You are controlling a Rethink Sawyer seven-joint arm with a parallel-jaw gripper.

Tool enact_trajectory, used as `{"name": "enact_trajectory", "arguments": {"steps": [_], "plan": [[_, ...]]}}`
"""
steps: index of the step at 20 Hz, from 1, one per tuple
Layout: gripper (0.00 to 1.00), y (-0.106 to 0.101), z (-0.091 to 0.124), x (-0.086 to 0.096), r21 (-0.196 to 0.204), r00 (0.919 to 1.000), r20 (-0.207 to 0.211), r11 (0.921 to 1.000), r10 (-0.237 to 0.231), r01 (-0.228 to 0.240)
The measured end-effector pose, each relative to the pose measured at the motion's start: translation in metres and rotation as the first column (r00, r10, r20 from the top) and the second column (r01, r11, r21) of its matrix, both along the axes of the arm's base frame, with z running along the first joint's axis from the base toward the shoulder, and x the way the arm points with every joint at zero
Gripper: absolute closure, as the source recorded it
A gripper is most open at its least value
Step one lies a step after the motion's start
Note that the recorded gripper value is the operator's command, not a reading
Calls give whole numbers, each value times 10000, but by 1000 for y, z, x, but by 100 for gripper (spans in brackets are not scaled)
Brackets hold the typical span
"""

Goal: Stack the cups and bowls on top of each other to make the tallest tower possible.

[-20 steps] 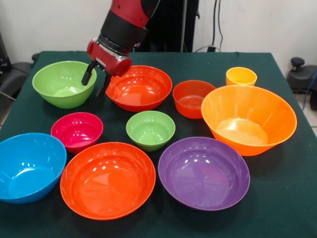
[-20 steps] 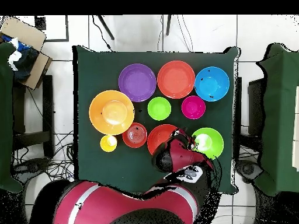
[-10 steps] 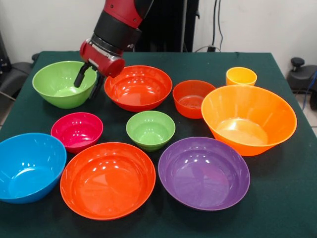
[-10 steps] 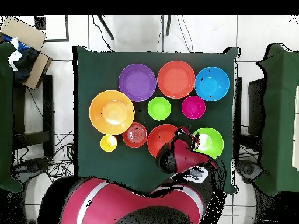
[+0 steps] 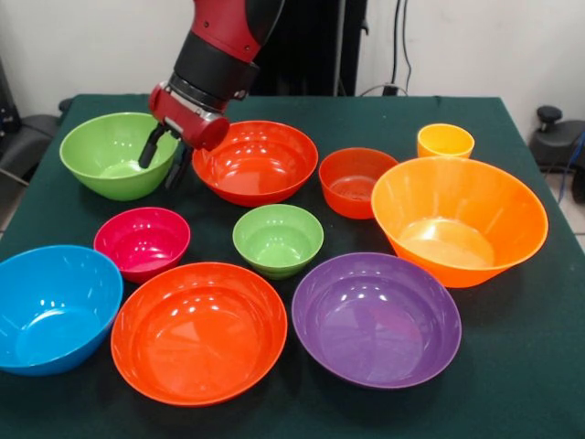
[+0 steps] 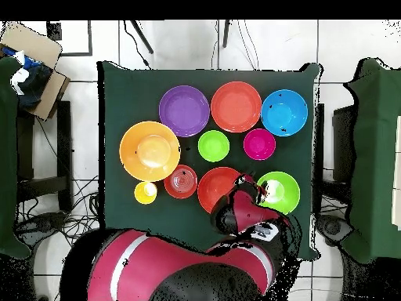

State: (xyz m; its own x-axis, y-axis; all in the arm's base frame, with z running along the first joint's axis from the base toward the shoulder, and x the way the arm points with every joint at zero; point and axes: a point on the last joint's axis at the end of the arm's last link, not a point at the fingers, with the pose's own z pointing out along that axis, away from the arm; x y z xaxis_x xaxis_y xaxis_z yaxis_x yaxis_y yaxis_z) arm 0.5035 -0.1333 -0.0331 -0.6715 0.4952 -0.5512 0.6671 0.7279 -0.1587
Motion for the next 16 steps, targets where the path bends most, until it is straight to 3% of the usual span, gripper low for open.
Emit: {"name": "enact_trajectory", "arguments": {"steps": [16], "plan": [[0, 3, -31, -18, 16, 9992, -25, 9992, 399, -399]]}}
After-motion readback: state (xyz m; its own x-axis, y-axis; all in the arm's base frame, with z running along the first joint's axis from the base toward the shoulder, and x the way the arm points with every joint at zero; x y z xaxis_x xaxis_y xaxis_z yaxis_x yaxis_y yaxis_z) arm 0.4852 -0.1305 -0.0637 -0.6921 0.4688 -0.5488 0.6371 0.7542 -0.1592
